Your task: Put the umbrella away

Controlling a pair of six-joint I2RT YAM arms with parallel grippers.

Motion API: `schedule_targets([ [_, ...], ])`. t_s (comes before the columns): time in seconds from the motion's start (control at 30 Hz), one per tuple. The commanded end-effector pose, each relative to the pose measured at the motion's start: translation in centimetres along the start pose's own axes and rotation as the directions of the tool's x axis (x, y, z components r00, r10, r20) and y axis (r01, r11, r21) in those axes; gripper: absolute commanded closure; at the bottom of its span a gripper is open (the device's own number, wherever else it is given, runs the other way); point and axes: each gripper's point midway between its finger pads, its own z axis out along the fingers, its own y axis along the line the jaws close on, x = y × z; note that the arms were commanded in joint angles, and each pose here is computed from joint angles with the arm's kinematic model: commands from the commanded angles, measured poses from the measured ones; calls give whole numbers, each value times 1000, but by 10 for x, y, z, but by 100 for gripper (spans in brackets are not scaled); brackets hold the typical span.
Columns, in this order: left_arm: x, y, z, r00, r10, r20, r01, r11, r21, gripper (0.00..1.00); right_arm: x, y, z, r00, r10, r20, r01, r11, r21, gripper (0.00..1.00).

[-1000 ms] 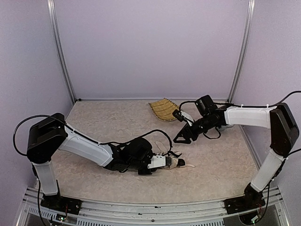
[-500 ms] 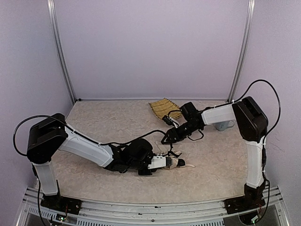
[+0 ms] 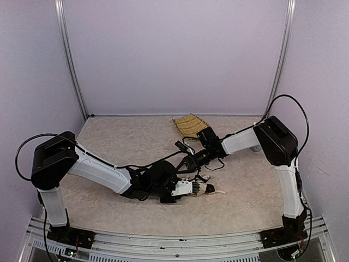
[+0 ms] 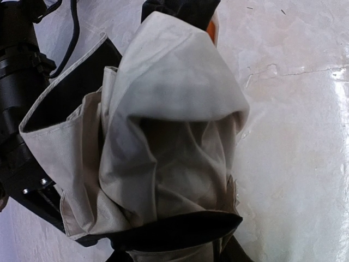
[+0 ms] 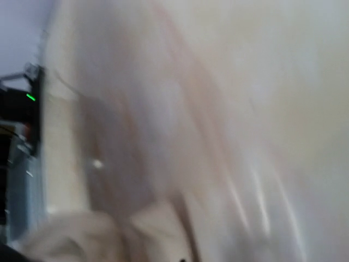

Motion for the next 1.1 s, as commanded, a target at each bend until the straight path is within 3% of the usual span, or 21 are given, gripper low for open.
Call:
schedule_targets([
  [0.0,82,-78,-2,964,75,-255,-4,963,269,100,-60,35,-28,975,-123,183,144,984,-105,100],
  [0.23,70,-87,-7,973,66,-220,16,936,351,100,-115,57,-67,903,-271,335,298,954,-32,100],
  [0.43,71,-88,-5,973,51,-225,39,925,379,100,-119,94,-86,853,-367,371,409,912,-39,100],
  [0.53,72,-88,-5,973,44,-226,47,923,382,100,-117,95,-91,848,-392,357,417,909,7,100],
  [0.67,74,-87,-1,971,14,-240,87,910,406,100,-102,66,-93,881,-393,262,355,917,182,100],
  [0.73,75,-85,2,966,-8,-260,121,899,421,100,-90,66,-100,877,-416,240,363,902,236,92],
  [0.93,92,-79,9,905,-111,-410,314,825,470,100,-55,87,-135,809,-558,185,457,795,399,76],
  [1.07,103,-81,6,845,-159,-511,446,738,507,100,-27,85,-157,728,-682,72,529,626,573,72],
])
